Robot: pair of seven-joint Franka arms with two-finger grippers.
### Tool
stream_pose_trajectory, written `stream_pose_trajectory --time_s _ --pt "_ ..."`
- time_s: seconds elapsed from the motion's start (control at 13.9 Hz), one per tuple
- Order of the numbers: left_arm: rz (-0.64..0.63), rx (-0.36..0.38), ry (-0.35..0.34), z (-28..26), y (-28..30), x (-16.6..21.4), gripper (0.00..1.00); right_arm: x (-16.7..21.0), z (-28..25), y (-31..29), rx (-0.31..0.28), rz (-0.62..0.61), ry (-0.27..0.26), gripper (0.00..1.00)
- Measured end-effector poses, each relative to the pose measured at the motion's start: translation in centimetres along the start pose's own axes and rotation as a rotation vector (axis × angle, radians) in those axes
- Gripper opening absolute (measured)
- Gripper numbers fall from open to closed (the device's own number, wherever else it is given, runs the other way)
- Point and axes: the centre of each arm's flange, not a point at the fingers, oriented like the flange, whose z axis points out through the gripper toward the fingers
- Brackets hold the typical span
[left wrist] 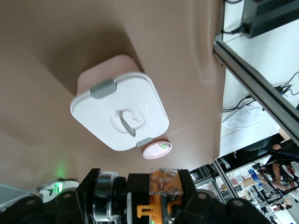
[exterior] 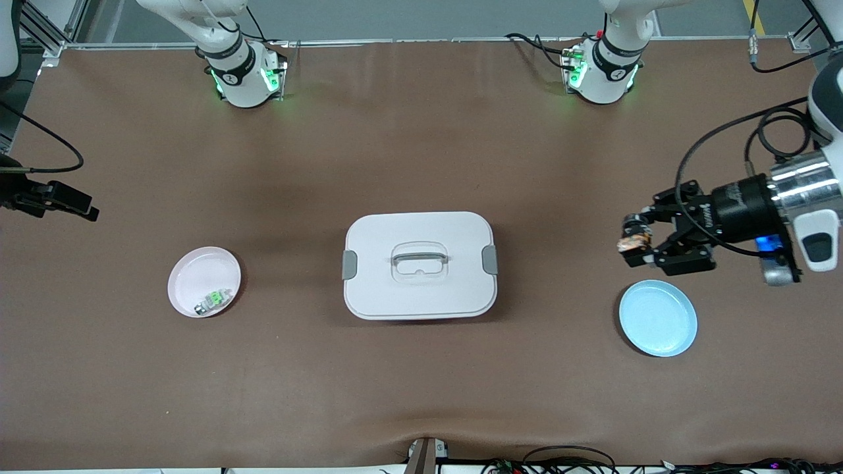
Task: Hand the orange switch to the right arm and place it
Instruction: 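Lift the orange switch with the left gripper and carry it toward the box, then hold the switch above the box while the right gripper reaches it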
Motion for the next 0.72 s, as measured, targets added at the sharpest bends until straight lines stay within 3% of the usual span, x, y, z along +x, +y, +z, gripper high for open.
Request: stream_pose_trajectory --time_s 0.22,0.29,0.5,0.72 --pt "-0.112 0.009 -0.032 2.5 0.5 -3.9 0.72 0.0 0.1 -0.4 0.012 -0.018 -0.006 1.0" --pt "-0.177 0.018 -0.042 3.3 0.6 -5.2 0.72 -0.1 0.1 -0.8 0.045 -0.044 -0.008 1.0" --pt "-0.302 0.059 -0.058 5.7 0.4 -8.0 0.72 -0.1 0.0 -2.5 0.201 -0.076 -0.007 1.0" --pt "-0.36 0.077 -0.042 8.8 0.3 -10.4 0.72 -0.4 -0.7 -5.9 0.427 -0.081 -0.007 1.0"
